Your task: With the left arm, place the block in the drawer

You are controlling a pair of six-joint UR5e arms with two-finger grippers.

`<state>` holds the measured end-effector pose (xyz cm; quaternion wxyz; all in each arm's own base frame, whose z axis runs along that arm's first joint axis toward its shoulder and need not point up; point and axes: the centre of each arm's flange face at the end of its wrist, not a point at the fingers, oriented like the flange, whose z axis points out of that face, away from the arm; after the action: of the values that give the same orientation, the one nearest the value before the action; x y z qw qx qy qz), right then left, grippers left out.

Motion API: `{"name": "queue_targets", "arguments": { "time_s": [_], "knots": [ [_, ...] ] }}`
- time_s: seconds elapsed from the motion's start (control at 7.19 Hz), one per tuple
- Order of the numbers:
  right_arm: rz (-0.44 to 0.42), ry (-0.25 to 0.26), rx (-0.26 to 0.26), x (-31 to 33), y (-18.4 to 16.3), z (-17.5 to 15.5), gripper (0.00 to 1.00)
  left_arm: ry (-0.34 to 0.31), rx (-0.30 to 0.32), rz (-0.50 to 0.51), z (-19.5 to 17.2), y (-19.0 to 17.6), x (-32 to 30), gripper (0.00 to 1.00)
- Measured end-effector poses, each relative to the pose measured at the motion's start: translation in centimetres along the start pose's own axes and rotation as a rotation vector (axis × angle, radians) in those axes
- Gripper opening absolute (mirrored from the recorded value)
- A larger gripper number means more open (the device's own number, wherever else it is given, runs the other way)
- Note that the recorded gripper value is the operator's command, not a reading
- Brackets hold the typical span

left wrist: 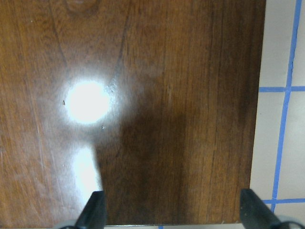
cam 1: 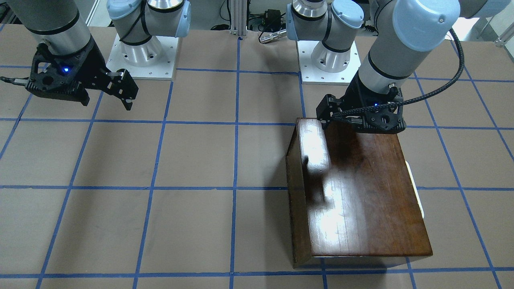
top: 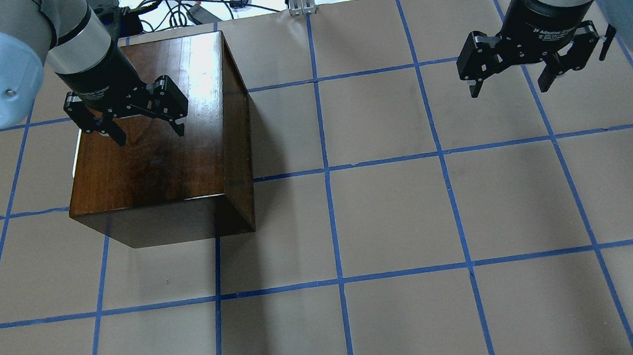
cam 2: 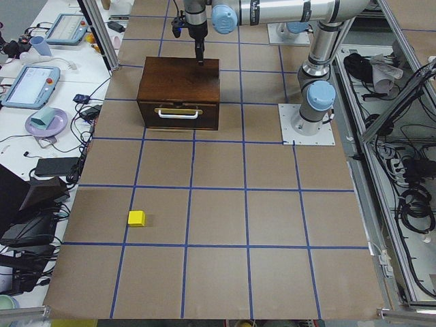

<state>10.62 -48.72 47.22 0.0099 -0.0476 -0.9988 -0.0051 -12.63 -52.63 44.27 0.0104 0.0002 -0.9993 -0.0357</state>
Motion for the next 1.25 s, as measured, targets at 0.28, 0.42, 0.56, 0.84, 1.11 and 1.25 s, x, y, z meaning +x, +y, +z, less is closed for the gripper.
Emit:
{"name": "queue_targets", "arguments": {
  "time_s": [0.28, 0.42, 0.56, 0.84, 1.11, 1.25],
  "knots": [
    [0.000, 0.000, 0.000, 0.00, 0.00, 0.01, 1.00, -0.003, 0.000, 0.000, -0.05, 0.03, -0.07, 1.00],
    [0.000, 0.000, 0.000, 0.00, 0.00, 0.02, 1.00, -0.002, 0.002, -0.001, -0.18, 0.12, -0.11, 1.00],
    [0.000, 0.000, 0.000, 0.00, 0.00, 0.02, 1.00, 0.000, 0.005, 0.000, -0.42, 0.30, -0.09, 1.00],
    [0.000, 0.000, 0.000, 0.00, 0.00, 0.00, 1.00, 0.003, 0.008, 0.000, -0.76, 0.66, -0.01, 1.00],
    [0.000, 0.000, 0.000, 0.01, 0.00, 0.00, 1.00, 0.000, 0.004, 0.000, -0.73, 0.71, -0.07, 1.00],
    [0.000, 0.000, 0.000, 0.02, -0.01, 0.00, 1.00, -0.002, 0.002, -0.003, -0.65, 0.63, -0.22, 1.00]
  ]
}}
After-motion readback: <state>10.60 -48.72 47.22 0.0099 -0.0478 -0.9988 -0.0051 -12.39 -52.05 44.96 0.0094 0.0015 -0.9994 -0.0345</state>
